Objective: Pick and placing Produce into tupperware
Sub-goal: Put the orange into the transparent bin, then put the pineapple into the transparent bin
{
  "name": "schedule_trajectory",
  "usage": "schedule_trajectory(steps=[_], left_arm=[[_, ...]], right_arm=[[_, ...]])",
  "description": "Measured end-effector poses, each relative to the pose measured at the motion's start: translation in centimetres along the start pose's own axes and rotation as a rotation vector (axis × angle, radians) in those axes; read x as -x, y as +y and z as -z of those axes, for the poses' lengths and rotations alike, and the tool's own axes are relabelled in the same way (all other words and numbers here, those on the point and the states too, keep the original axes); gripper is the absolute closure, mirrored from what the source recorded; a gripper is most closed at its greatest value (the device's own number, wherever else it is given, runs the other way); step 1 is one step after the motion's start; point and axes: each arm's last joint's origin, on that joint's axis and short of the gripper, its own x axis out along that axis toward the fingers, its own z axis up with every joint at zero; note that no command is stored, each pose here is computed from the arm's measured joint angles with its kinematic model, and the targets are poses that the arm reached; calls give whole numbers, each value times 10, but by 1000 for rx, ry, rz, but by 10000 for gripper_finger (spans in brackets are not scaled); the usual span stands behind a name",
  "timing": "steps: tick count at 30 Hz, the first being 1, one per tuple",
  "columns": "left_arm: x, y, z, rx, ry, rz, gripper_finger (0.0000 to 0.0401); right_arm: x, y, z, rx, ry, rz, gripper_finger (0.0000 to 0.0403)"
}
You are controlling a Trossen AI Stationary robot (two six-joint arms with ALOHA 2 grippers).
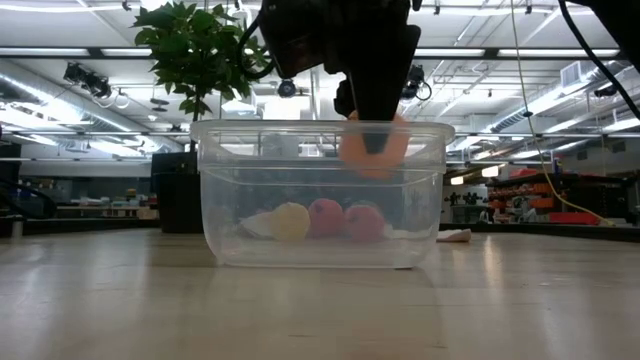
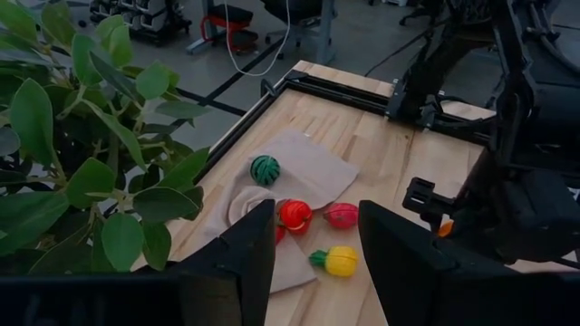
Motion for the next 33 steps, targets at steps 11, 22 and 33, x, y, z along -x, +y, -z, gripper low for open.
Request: schedule_trajectory(steps=[11,22,33], left_arm=[[0,0,0,0,2,6,234],[0,0,0,0,3,6,234],[0,0,0,0,3,6,234]], right_arm=[[0,0,0,-4,1,-1,113],[2,0,2,6,7,2,114],[43,-21,0,-44,25,-47,116]])
